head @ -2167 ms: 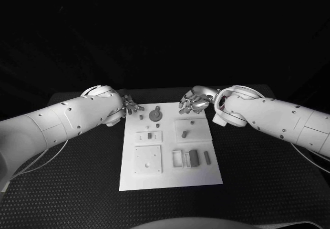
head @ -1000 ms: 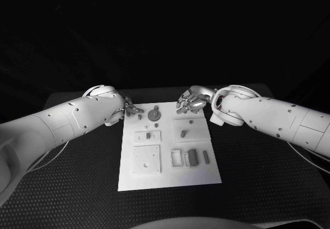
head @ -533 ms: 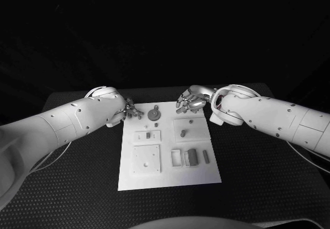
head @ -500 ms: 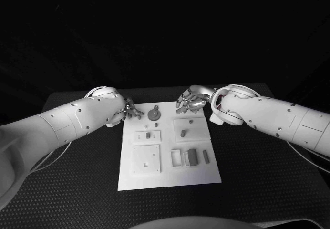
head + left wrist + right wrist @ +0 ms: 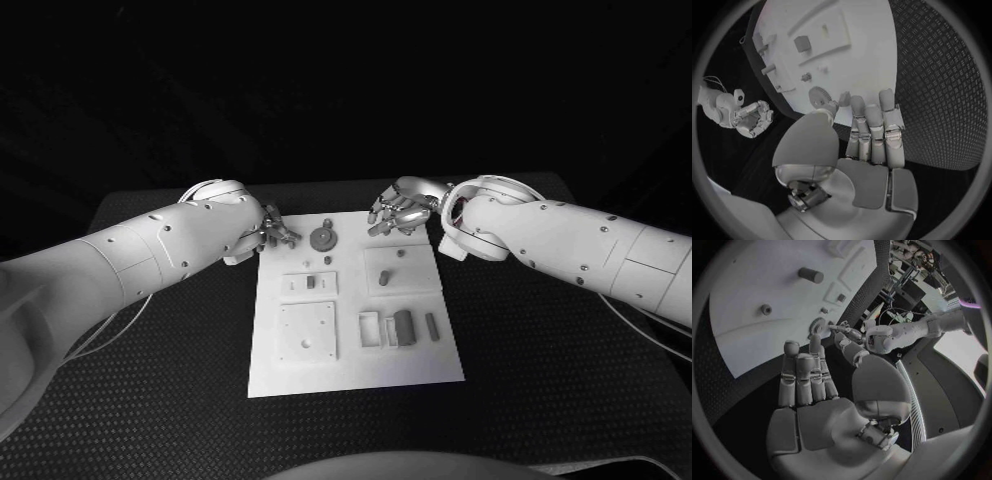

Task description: Assemble the parts on the task board

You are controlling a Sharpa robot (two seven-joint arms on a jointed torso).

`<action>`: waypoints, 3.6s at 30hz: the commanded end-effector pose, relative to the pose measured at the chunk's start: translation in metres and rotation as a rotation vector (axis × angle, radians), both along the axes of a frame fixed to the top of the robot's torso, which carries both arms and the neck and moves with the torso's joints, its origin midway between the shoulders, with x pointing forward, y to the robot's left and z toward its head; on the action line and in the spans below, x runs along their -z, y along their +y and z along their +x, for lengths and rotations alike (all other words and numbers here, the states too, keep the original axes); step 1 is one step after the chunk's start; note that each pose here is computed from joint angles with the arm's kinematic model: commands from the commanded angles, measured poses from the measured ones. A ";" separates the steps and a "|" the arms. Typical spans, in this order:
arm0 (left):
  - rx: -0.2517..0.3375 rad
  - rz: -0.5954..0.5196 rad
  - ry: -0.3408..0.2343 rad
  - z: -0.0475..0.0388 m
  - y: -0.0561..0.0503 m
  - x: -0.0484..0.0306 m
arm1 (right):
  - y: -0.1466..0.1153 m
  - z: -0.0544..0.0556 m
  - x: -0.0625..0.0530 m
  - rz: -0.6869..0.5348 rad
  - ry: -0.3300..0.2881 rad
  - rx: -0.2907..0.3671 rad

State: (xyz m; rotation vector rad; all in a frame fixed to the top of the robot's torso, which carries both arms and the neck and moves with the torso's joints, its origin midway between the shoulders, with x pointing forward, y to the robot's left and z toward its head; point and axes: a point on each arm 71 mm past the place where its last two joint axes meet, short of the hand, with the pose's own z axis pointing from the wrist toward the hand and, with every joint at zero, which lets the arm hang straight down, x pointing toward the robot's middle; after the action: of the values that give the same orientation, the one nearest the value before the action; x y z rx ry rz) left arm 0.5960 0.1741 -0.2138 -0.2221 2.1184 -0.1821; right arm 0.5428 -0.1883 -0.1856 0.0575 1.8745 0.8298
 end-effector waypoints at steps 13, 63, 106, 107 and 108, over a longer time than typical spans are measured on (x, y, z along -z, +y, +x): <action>0.010 -0.013 0.032 -0.0020 -0.005 0.0016 | 0.002 -0.001 0.001 -0.001 0.009 -0.016; -0.075 -0.186 0.103 -0.0073 0.006 0.0044 | -0.002 0.000 0.004 -0.004 0.011 -0.006; 0.074 -0.082 0.127 -0.0726 0.016 0.0123 | -0.011 0.000 0.003 -0.009 0.009 0.009; 0.076 -0.078 0.127 -0.0731 0.016 0.0129 | -0.011 0.000 0.003 -0.009 0.009 0.009; 0.076 -0.075 0.128 -0.0735 0.016 0.0136 | -0.011 0.000 0.003 -0.009 0.009 0.009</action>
State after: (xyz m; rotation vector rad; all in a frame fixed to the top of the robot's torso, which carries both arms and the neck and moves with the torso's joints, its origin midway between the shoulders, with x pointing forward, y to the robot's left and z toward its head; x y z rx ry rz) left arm 0.5220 0.1910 -0.2291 -0.2542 2.2680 -0.3379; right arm 0.5436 -0.2001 -0.1887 0.0744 1.8792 0.8080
